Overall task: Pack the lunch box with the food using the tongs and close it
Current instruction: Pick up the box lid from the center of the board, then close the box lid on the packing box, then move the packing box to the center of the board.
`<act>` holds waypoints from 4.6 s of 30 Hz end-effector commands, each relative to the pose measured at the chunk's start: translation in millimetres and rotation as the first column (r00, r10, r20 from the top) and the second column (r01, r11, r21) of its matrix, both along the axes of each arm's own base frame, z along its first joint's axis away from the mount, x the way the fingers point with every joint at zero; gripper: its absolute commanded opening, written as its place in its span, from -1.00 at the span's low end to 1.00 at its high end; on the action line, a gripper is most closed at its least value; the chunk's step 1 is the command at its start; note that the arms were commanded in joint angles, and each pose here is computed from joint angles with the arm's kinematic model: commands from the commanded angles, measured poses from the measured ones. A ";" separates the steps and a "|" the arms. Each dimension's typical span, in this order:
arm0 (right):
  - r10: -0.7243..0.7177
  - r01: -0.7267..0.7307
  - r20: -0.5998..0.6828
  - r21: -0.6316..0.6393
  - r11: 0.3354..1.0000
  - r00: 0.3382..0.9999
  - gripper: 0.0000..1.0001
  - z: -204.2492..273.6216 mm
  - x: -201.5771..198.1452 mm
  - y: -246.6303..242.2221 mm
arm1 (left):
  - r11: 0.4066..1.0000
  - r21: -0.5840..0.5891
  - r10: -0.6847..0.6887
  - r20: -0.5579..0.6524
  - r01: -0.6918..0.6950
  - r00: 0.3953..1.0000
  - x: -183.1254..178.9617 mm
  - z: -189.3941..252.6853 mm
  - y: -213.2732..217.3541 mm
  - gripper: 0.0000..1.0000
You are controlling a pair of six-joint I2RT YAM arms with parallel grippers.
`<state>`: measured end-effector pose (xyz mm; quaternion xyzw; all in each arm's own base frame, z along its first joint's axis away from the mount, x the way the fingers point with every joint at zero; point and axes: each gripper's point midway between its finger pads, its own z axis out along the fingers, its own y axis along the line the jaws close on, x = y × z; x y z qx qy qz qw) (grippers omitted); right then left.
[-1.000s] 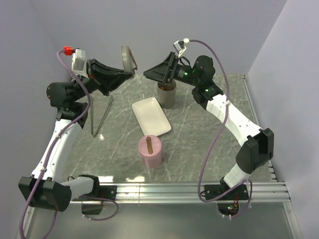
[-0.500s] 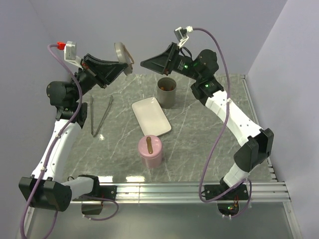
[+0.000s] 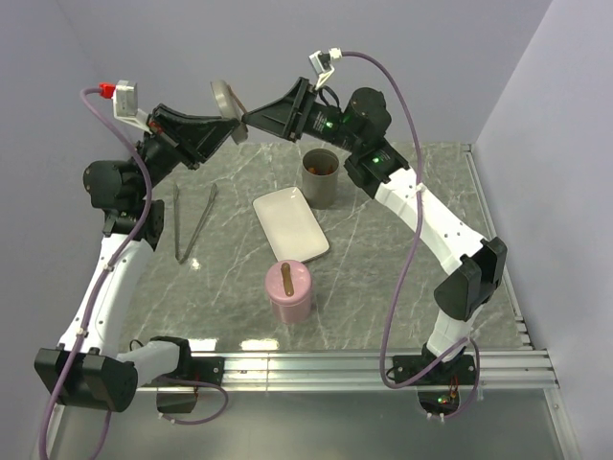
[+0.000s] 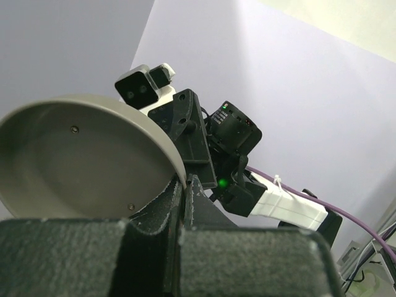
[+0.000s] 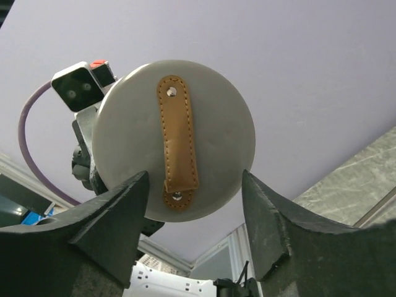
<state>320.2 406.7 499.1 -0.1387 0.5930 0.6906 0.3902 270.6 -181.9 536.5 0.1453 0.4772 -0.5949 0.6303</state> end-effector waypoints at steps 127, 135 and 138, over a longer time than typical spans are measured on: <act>-0.178 0.291 0.271 -0.952 0.095 0.946 -1.00 -306.8 179.1 -187.8 | 0.905 0.383 0.259 -0.155 -0.183 0.954 33.0 -142.9 21.2 0.99; -0.140 0.253 0.242 -0.965 0.063 0.960 -1.00 -312.3 166.4 -191.2 | 0.903 0.389 0.260 -0.165 -0.179 0.952 32.5 -147.2 21.4 0.99; -0.130 0.252 0.244 -0.966 0.055 0.961 -1.00 -308.5 163.0 -193.8 | 0.902 0.393 0.261 -0.162 -0.180 0.952 31.4 -147.4 21.7 0.99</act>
